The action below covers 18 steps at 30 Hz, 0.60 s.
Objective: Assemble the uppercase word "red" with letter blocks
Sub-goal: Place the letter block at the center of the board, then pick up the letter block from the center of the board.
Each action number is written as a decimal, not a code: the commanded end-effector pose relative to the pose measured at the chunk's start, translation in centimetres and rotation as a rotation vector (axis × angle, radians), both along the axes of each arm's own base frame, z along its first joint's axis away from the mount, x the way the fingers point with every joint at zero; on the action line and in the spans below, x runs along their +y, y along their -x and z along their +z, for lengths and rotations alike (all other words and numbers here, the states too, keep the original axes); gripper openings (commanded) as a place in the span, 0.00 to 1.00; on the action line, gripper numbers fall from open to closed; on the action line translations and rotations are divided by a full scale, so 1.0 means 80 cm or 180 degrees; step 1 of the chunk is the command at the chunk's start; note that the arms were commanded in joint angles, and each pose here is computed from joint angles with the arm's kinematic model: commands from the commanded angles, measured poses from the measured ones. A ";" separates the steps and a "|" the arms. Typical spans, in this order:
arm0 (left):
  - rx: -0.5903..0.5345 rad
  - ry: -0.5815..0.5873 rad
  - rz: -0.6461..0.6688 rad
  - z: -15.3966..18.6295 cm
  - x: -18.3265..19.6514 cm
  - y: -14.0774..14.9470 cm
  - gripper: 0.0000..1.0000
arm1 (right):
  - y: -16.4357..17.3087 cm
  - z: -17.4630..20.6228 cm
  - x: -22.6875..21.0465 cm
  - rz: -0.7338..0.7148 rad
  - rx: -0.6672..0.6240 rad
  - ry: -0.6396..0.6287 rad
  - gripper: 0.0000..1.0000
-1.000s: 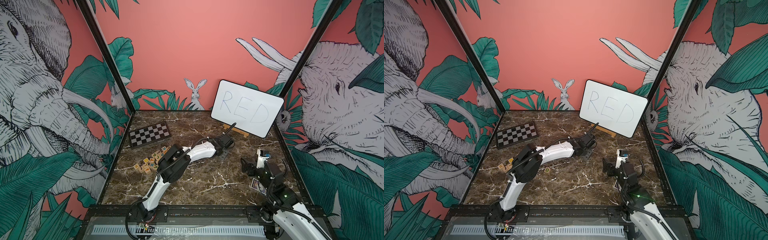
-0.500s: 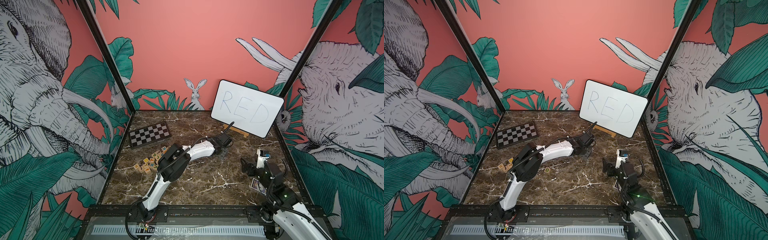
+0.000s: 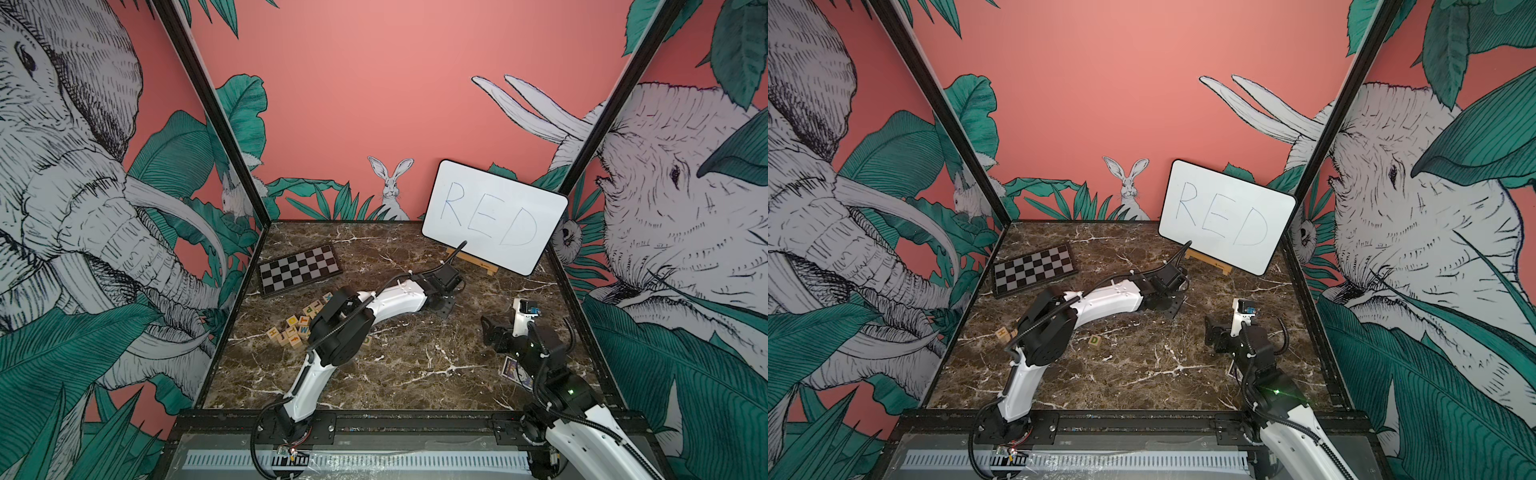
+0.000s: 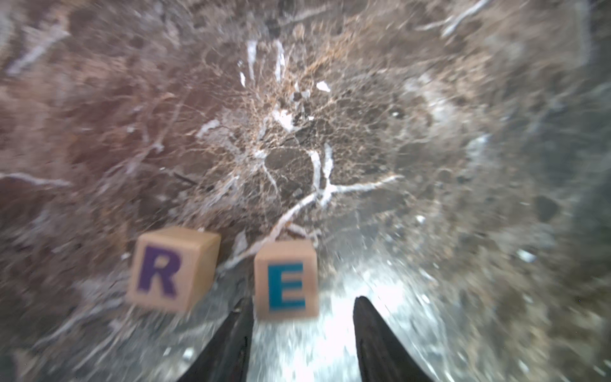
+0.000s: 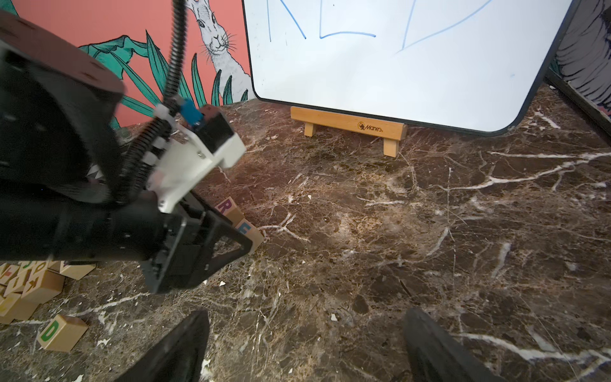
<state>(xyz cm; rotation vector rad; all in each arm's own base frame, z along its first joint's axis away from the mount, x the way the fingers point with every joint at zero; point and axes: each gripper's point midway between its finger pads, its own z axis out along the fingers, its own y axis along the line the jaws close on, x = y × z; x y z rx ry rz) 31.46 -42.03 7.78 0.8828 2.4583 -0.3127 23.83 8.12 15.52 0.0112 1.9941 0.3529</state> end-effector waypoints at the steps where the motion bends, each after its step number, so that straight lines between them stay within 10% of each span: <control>1: -0.0147 0.0330 0.0094 0.086 0.023 0.014 0.49 | -0.002 0.003 0.004 0.0033 -0.0045 -0.0048 0.91; 18: -0.1040 0.0036 0.2009 0.087 0.351 0.077 0.53 | -0.005 -0.003 0.006 0.0040 0.0018 -0.0015 0.91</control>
